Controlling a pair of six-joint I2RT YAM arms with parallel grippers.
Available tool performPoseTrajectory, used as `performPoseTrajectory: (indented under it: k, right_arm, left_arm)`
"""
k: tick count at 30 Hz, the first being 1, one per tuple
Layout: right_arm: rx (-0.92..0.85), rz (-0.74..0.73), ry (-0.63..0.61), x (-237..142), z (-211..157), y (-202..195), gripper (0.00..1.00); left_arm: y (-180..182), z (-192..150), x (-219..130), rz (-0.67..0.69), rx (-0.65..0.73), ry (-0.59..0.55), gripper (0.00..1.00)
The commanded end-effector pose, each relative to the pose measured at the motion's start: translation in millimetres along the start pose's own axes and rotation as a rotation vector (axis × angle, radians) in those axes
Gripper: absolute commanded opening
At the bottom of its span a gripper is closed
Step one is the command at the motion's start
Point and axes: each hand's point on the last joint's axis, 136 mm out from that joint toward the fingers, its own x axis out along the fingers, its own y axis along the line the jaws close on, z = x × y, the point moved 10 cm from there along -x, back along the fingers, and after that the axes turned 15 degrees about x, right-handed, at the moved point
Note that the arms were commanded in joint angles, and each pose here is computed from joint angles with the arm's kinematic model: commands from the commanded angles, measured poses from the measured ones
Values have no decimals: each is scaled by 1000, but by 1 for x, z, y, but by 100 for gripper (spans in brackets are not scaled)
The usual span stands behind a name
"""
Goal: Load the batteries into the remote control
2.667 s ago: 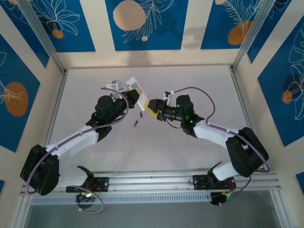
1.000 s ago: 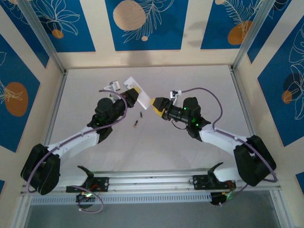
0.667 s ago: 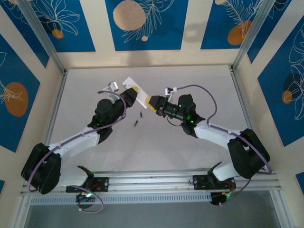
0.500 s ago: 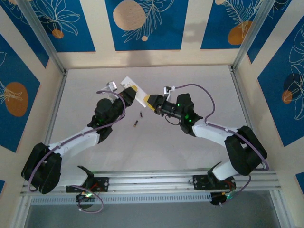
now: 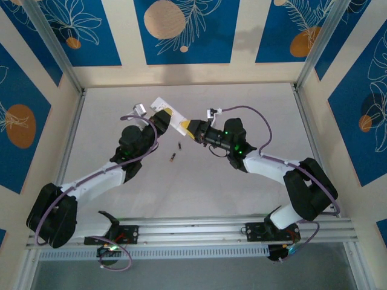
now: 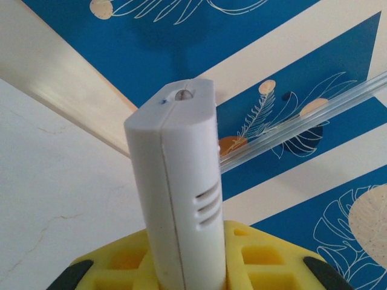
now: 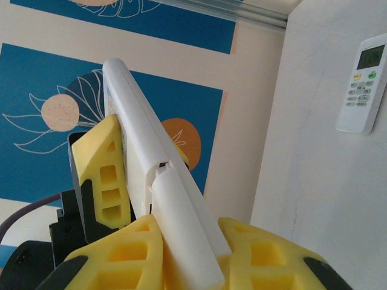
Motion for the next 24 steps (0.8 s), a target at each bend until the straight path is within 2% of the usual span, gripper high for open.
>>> performPoseTrajectory:
  k: [1,7,10,15,20,24]
  right_arm:
    - [49,-143,-5,-13,1,-42,14]
    - [56,-177,20,-37,-8,-56,15]
    - [27,-207,20,-48,-11,-55,18]
    - [-27,-243,23,-59,-16,-52,16]
    - [-17,-269,37,-66,-19,-59,27]
    - [-17,-264,53,-66,-20,-62,18]
  left_arm:
    - [-5,26,-7,-25,78,-85,0]
    - [3,46,-10,-10,96,-124,0]
    - [5,46,-9,3,109,-112,0]
    - [13,35,-7,-3,77,-82,0]
    - [24,23,-6,15,78,-40,0]
    - [24,16,-1,-10,66,-9,0]
